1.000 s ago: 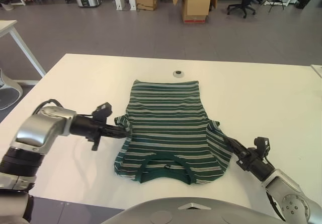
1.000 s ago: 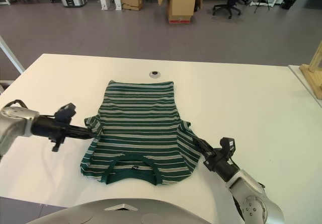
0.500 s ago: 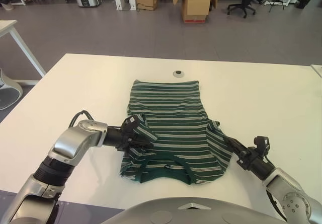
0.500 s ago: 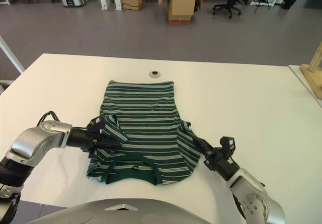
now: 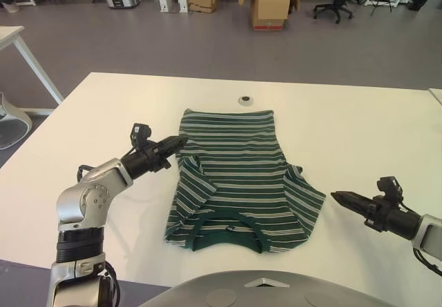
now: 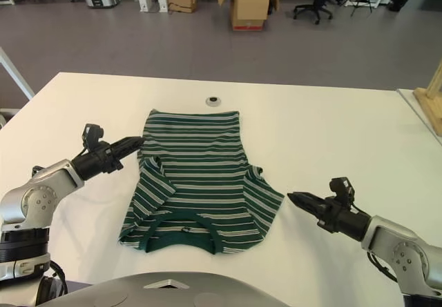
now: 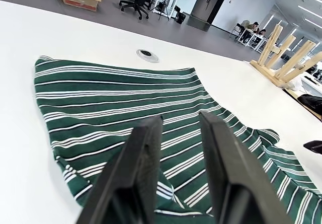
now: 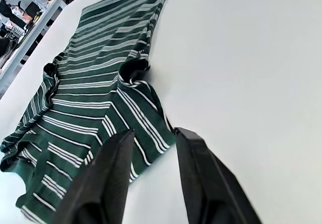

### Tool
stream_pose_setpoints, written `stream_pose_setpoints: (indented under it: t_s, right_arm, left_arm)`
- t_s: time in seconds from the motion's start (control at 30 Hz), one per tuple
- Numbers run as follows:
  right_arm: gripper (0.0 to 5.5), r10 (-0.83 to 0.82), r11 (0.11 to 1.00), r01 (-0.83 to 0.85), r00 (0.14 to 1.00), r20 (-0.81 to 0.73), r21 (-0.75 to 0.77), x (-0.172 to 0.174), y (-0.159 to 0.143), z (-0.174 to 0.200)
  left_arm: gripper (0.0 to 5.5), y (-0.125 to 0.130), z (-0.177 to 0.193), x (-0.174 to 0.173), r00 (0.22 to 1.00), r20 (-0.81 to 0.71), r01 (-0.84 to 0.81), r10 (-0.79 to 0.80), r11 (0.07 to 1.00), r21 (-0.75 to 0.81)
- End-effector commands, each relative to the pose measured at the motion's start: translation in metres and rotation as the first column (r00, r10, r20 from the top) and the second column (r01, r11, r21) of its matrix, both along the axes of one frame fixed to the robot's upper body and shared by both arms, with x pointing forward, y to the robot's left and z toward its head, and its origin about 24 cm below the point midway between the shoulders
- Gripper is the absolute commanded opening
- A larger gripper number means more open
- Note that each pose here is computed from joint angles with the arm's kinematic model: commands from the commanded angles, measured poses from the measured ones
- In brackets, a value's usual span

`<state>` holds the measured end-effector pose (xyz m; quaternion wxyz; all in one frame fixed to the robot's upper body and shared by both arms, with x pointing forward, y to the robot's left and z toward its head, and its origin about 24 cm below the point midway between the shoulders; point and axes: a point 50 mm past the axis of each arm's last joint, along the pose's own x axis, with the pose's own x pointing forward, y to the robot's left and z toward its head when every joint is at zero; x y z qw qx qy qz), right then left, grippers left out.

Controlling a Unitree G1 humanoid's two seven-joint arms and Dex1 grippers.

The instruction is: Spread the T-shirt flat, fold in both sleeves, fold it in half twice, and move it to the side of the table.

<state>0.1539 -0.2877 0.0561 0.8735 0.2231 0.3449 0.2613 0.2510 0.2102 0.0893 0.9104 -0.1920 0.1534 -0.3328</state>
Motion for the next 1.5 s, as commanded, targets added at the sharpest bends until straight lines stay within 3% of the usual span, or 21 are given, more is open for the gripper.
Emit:
stream_pose_setpoints:
  t_s: [0.03,0.23,0.4,0.63,1.17,1.37,1.5]
  right_arm:
    - [2.22,-0.006,1.000,0.006,0.999,-0.048,-0.010,0.004,0.003,-0.007]
    - [3.03,-0.010,1.000,0.009,0.998,-0.064,-0.012,0.003,0.004,-0.011]
    - [3.03,0.006,1.000,-0.005,0.992,-0.125,0.011,0.002,0.029,-0.037]
    - [3.03,0.007,1.000,-0.007,0.992,-0.124,0.003,0.007,0.036,-0.043]
    - [0.09,0.001,1.000,-0.002,0.993,-0.121,-0.002,0.002,0.024,-0.039]
    - [0.02,-0.055,0.997,0.051,0.997,-0.055,-0.055,0.015,-0.005,-0.022]
    - [0.02,0.001,1.000,0.000,0.999,0.034,-0.025,0.027,0.004,-0.001]
  left_arm:
    - [1.34,-0.002,-0.004,-0.005,1.000,-0.003,-0.028,0.028,1.000,-0.010]
    - [1.34,-0.004,-0.004,-0.005,1.000,-0.003,-0.028,0.028,1.000,-0.011]
    - [1.34,-0.010,-0.003,-0.003,1.000,-0.002,0.004,-0.004,1.000,-0.015]
    - [1.34,-0.012,-0.004,-0.002,1.000,-0.004,0.015,-0.015,1.000,-0.013]
    - [1.34,-0.009,-0.007,-0.004,1.000,-0.007,0.007,-0.007,1.000,0.001]
    - [1.34,-0.008,-0.008,-0.005,1.000,-0.002,-0.001,0.001,1.000,0.002]
    - [1.34,-0.002,-0.010,-0.010,1.000,-0.014,-0.008,0.008,1.000,0.013]
